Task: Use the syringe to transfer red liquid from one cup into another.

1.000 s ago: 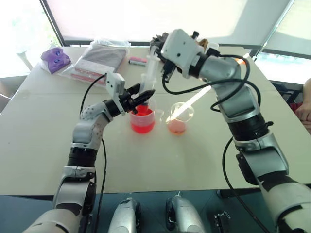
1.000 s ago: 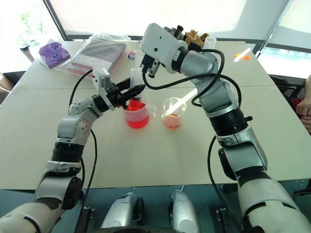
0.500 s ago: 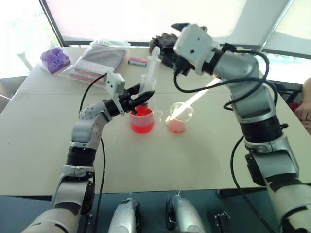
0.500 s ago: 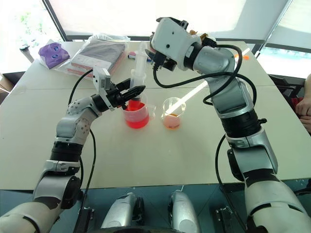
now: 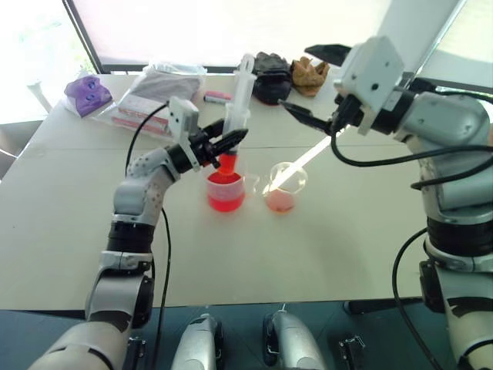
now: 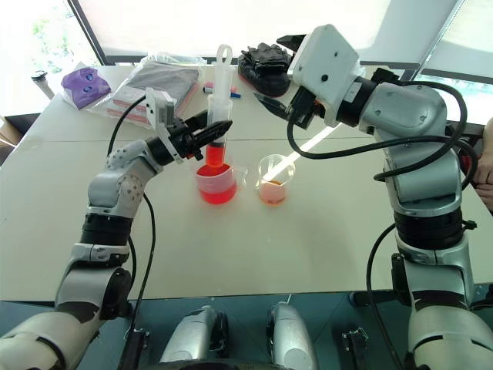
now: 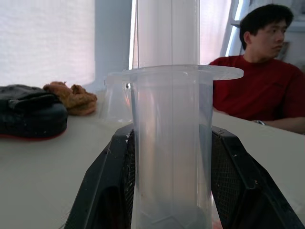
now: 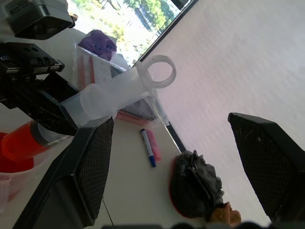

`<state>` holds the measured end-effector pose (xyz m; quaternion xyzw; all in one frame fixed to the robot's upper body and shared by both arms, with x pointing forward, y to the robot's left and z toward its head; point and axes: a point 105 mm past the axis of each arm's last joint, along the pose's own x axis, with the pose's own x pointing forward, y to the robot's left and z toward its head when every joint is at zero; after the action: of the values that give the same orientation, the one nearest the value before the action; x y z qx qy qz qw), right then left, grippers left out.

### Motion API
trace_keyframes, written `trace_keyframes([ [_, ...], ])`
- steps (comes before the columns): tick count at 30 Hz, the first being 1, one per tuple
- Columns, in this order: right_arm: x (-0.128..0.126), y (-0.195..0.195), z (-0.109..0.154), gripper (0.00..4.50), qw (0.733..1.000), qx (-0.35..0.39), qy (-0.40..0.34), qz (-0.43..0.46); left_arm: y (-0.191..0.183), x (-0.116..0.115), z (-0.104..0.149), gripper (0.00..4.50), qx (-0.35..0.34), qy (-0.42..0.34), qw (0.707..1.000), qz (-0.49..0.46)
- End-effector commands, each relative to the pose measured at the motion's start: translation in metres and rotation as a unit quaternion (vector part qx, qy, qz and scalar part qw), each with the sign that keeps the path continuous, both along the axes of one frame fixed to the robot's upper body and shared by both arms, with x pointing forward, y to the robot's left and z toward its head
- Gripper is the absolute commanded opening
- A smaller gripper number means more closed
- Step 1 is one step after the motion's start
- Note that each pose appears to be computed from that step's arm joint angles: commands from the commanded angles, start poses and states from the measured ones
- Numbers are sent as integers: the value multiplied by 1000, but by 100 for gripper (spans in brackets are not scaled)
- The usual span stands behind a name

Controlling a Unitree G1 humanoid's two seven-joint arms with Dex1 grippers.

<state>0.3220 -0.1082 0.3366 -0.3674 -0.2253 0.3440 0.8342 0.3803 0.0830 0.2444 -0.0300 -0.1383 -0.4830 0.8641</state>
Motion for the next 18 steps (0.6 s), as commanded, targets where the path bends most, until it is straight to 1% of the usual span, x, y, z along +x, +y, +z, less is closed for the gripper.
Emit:
trace_keyframes([
  [1,-9,-10,16,398,999,22,-29,-16,3,-4,26,162,-21,-29,999,-16],
  [6,-9,-23,17,398,998,39,-30,-46,-1,-6,54,162,-50,-43,997,-35],
  [12,-9,-47,17,398,993,49,-35,-99,-30,-11,87,162,-66,-83,991,-87],
  [16,-11,-54,18,398,991,49,-38,-116,-49,-12,92,162,-79,-85,987,-115],
  [18,-10,-65,21,398,988,47,-47,-140,-67,-12,84,162,-84,-78,985,-131],
])
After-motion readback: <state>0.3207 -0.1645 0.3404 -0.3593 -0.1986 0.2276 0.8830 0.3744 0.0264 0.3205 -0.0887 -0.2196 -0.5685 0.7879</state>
